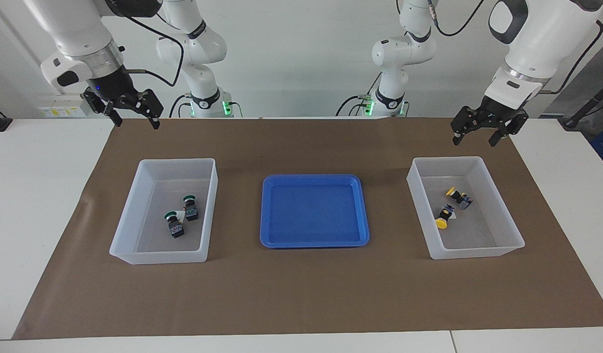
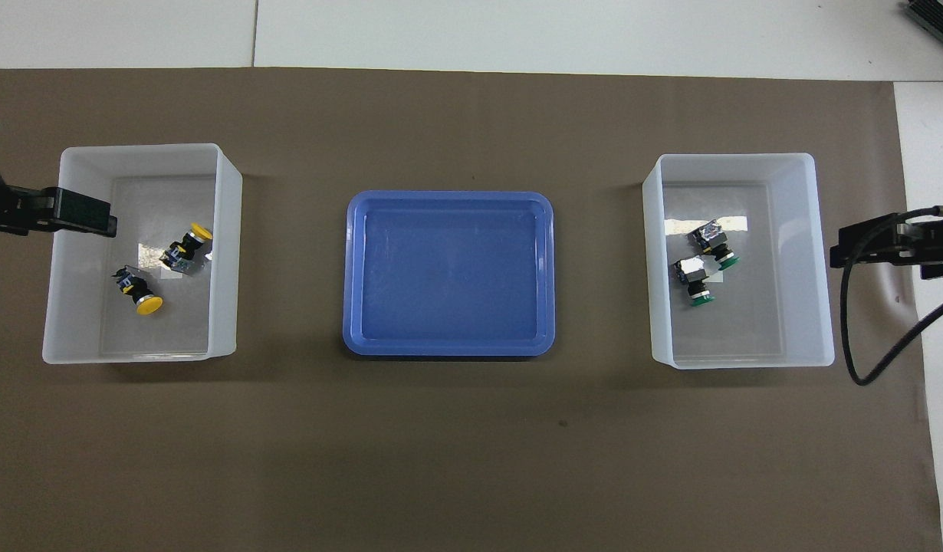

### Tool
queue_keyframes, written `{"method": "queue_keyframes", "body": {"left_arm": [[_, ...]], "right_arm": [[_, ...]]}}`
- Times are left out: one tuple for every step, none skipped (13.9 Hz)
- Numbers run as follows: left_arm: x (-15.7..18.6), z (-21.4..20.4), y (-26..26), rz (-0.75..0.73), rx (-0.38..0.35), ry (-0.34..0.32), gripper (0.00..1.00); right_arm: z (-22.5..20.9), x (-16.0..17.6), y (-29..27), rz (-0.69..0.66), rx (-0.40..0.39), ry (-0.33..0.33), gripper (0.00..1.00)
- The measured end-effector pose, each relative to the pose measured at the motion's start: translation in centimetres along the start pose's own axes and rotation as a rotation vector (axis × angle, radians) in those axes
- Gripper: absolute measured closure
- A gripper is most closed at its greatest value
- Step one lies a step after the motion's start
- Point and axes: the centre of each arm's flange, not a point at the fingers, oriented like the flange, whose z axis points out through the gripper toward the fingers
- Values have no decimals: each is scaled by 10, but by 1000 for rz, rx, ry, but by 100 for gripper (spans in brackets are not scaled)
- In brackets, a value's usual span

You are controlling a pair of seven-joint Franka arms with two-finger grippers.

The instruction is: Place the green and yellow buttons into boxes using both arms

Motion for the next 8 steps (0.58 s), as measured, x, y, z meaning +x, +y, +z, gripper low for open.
{"method": "queue_keyframes", "body": {"left_arm": [[0, 0, -1, -2, 1, 0, 0], [0, 0, -2, -5, 1, 0, 0], [0, 0, -3, -6, 2, 0, 0], [0, 0, -2, -4, 2, 0, 0], [0, 0, 0, 1, 1, 0, 0], [0, 0, 3, 6, 1, 0, 0], [0, -1, 5, 8, 1, 1, 0], [0, -1, 4, 7, 2, 2, 0]], "right_arm": [[0, 0, 0, 0, 0, 0, 0], [0, 0, 0, -2, -5, 1, 0], [0, 0, 1, -7, -10, 1, 0], [0, 0, 1, -14, -11, 1, 0], [0, 0, 1, -17, -12, 1, 0], [0, 0, 1, -20, -13, 1, 0], [1, 0, 1, -21, -14, 1, 0], [1, 0, 1, -22, -19, 0, 0]]}}
